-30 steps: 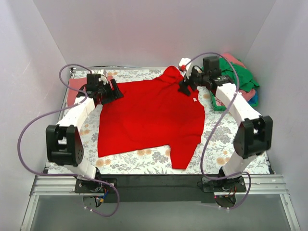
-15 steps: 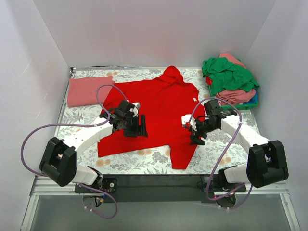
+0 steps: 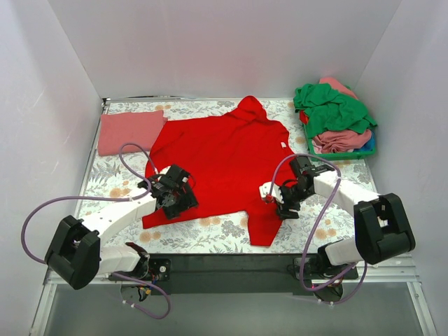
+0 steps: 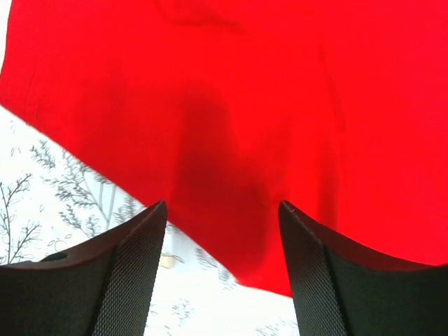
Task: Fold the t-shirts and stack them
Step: Flatten the tshirt out
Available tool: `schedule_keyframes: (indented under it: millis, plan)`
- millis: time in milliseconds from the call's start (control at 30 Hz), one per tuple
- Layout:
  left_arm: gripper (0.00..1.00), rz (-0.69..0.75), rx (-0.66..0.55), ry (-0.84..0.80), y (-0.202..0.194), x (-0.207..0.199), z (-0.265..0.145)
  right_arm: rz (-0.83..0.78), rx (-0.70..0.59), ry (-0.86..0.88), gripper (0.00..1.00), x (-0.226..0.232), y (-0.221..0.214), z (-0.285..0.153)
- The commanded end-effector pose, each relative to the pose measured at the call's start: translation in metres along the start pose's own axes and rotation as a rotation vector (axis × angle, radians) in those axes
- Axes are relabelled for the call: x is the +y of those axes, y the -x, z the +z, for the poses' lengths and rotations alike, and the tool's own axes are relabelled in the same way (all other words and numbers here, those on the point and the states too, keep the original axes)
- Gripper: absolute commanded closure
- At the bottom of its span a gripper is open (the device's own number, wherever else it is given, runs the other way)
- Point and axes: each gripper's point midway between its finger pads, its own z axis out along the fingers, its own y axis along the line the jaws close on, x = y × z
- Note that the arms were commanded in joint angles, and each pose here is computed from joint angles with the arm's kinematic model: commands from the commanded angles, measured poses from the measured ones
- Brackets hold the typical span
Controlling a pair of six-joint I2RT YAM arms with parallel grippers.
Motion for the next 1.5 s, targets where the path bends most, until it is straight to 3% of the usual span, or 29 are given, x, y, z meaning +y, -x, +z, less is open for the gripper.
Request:
schedule_keyframes:
  millis: [0,133,400,533,567,667,900,1167,1400,1433,1467]
  plan:
    - [0.36,-0.125,-0.097,0.073,0.018,0.006,0.0,-0.046,0.078,0.017,0.3,0.004,-0.015,0.009]
    - [0.37,-0.077,-0.09,0.094,0.019,0.005,0.005,-0.031,0.115,0.012,0.41,0.003,-0.024,0.014]
    - [0.41,-0.021,0.029,0.131,-0.007,0.018,0.024,-0.041,0.148,0.01,0.74,0.015,-0.031,0.014]
    - [0.54,-0.014,0.068,0.107,-0.017,0.019,0.024,-0.065,0.145,0.006,0.83,0.023,-0.028,0.008]
    - [0.63,-0.014,0.076,0.099,-0.018,0.018,0.023,-0.071,0.142,-0.001,0.85,0.024,-0.026,0.005]
    - [0.79,0.005,0.112,0.077,-0.025,0.016,0.021,-0.083,0.153,0.016,0.86,0.032,-0.025,-0.001]
    - [1.0,0.05,0.232,-0.012,-0.047,0.007,0.011,-0.088,0.17,0.072,0.89,0.06,-0.025,-0.013]
    - [1.0,0.114,0.409,-0.159,-0.087,0.007,-0.024,-0.072,0.158,0.118,0.94,0.095,-0.015,-0.034]
    - [0.99,0.16,0.563,-0.343,-0.119,0.001,-0.069,-0.067,0.092,0.13,0.91,0.119,0.002,-0.047]
    - [0.97,0.17,0.568,-0.375,-0.12,-0.001,-0.075,-0.067,0.091,0.125,0.88,0.12,0.003,-0.048]
    - [0.87,0.178,0.574,-0.376,-0.121,0.0,-0.079,-0.073,0.089,0.109,0.82,0.12,0.004,-0.05]
